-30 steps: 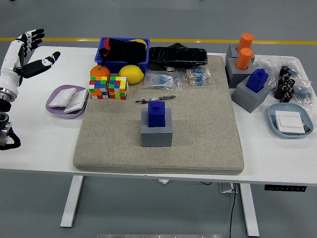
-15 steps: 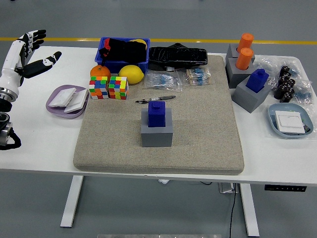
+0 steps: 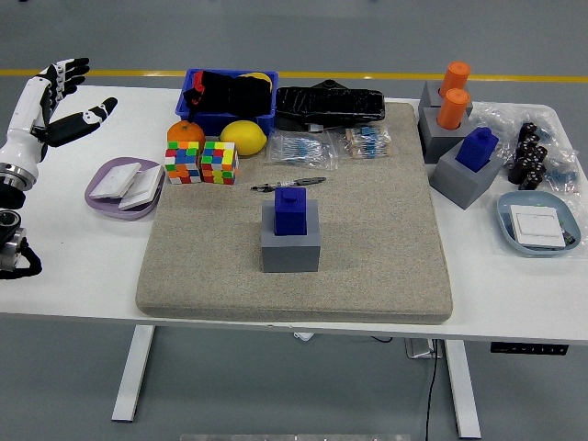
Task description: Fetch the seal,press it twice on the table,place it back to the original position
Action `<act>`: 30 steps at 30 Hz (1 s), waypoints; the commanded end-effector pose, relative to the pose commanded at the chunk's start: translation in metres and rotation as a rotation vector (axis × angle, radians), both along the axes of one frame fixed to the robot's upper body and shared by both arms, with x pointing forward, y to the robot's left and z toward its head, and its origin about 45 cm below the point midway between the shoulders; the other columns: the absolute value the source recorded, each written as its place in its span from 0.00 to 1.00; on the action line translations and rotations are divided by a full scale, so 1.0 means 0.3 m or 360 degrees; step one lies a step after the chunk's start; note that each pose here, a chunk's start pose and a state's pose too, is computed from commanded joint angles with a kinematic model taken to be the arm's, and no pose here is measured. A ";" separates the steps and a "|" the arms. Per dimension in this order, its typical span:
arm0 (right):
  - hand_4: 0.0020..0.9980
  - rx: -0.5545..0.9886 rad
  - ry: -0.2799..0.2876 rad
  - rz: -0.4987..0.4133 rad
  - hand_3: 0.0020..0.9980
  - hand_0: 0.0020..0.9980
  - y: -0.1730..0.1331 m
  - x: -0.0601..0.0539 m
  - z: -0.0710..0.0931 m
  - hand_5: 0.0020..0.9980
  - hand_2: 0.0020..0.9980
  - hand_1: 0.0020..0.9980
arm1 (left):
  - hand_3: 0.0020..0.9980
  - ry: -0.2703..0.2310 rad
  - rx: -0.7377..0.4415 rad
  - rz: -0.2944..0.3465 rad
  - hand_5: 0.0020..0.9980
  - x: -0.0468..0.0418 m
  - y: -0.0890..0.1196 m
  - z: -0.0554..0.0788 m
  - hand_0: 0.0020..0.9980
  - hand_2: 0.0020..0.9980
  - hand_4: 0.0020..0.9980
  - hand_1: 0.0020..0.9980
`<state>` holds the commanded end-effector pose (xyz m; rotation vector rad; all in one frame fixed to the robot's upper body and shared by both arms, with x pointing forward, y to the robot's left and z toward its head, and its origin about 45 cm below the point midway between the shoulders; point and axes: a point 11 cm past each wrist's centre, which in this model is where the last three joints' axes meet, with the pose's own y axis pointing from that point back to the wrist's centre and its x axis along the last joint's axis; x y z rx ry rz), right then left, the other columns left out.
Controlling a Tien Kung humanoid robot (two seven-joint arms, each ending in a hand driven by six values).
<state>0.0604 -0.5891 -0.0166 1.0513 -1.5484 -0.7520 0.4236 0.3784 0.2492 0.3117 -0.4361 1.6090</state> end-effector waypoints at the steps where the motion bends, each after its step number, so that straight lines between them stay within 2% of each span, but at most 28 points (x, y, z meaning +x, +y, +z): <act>1: 0.79 0.0007 -0.0006 0.0000 0.62 0.79 0.002 0.001 -0.001 0.45 0.66 0.68 | 0.84 0.0000 -0.0003 -0.0001 0.23 0.000 -0.002 -0.001 0.86 0.86 0.82 0.87; 7: 0.79 0.0018 -0.0025 0.0015 0.62 0.79 0.003 0.026 0.004 0.45 0.66 0.68 | 0.83 0.0010 -0.0017 0.0019 0.24 -0.012 0.012 -0.017 0.86 0.86 0.82 0.87; 11: 0.79 0.0018 -0.0039 0.0020 0.62 0.79 0.000 0.047 0.011 0.45 0.66 0.69 | 0.83 -0.0003 -0.0019 0.0017 0.24 -0.014 0.017 -0.011 0.86 0.86 0.82 0.87; 19: 0.79 0.0010 -0.0044 0.0015 0.62 0.79 -0.010 0.053 0.020 0.45 0.67 0.69 | 0.83 -0.0018 -0.0016 0.0022 0.24 -0.008 0.022 0.007 0.86 0.86 0.82 0.87; 25: 0.79 0.0029 -0.0040 0.0027 0.62 0.79 0.000 0.057 0.014 0.45 0.67 0.69 | 0.82 0.0006 -0.0018 0.0027 0.24 -0.011 0.026 -0.007 0.86 0.86 0.82 0.87; 28: 0.79 0.0052 -0.0041 0.0036 0.62 0.79 0.008 0.047 0.008 0.45 0.67 0.69 | 0.82 -0.0015 -0.0013 0.0018 0.24 -0.006 0.025 0.014 0.86 0.86 0.82 0.87; 29: 0.86 0.0051 -0.0039 0.0039 0.62 0.80 0.008 0.044 0.008 0.45 0.69 0.71 | 0.82 -0.0022 -0.0012 0.0017 0.24 -0.004 0.026 0.021 0.86 0.86 0.82 0.87; 30: 0.86 0.0052 -0.0038 0.0041 0.62 0.80 0.006 0.042 0.009 0.45 0.69 0.71 | 0.82 -0.0031 -0.0008 0.0017 0.24 -0.002 0.029 0.031 0.86 0.86 0.82 0.87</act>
